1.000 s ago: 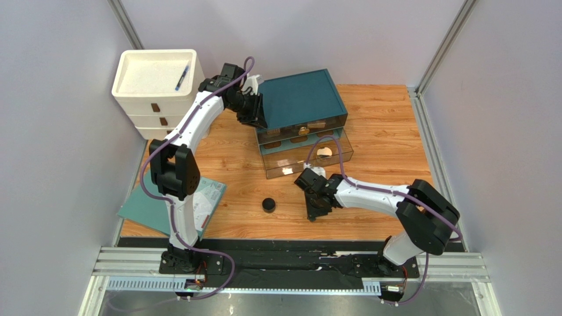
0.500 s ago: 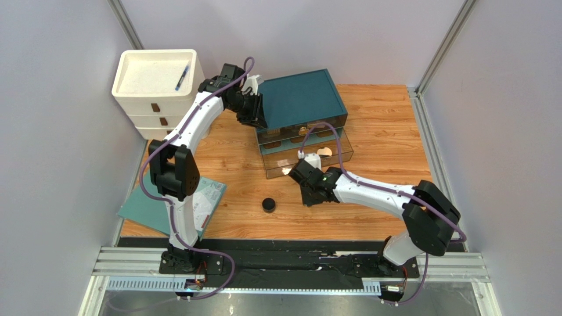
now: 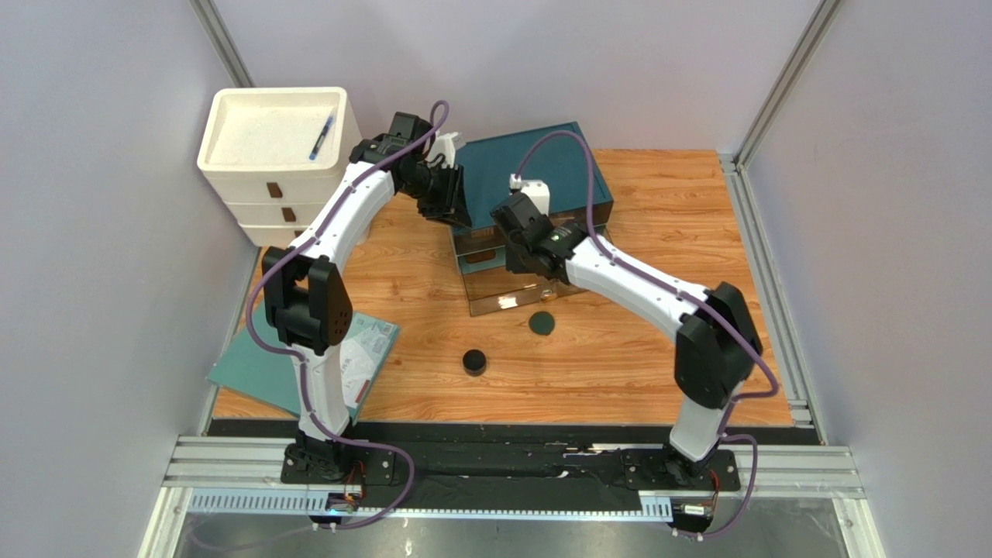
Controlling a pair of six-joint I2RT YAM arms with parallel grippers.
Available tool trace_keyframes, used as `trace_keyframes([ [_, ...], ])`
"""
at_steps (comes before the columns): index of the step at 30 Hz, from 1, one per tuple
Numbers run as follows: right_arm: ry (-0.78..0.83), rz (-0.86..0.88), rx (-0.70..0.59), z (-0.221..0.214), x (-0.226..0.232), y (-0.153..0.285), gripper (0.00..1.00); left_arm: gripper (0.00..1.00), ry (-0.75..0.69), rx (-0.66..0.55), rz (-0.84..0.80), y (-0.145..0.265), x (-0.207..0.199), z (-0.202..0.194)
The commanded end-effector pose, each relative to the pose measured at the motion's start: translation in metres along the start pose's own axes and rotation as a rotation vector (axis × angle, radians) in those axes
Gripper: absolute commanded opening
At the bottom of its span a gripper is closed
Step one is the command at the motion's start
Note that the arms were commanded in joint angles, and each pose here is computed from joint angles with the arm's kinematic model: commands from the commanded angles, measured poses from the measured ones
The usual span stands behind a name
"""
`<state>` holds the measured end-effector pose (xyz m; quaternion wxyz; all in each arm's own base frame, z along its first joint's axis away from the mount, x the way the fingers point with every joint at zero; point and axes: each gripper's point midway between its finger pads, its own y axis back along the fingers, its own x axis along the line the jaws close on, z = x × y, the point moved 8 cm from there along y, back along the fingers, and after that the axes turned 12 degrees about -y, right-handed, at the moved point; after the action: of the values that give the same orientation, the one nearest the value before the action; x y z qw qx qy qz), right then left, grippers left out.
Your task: Organize the makeup
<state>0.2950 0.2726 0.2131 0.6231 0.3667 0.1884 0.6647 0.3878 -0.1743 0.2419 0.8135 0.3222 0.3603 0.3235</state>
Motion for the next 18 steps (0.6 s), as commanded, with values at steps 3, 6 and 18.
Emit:
trace_keyframes([
  [3, 0.039, -0.005, 0.100, 0.005, 0.012, -0.023, 0.51, 0.35, 0.102, 0.330, 0.128, 0.001, 0.022, -0.060],
  [6, 0.020, 0.009, 0.098, 0.001, 0.011, -0.023, 0.59, 0.35, 0.104, 0.330, 0.128, 0.000, 0.022, -0.060],
  [18, 0.008, 0.098, 0.066, -0.011, -0.018, 0.023, 0.65, 0.35, 0.105, 0.319, 0.124, -0.002, 0.023, -0.053],
])
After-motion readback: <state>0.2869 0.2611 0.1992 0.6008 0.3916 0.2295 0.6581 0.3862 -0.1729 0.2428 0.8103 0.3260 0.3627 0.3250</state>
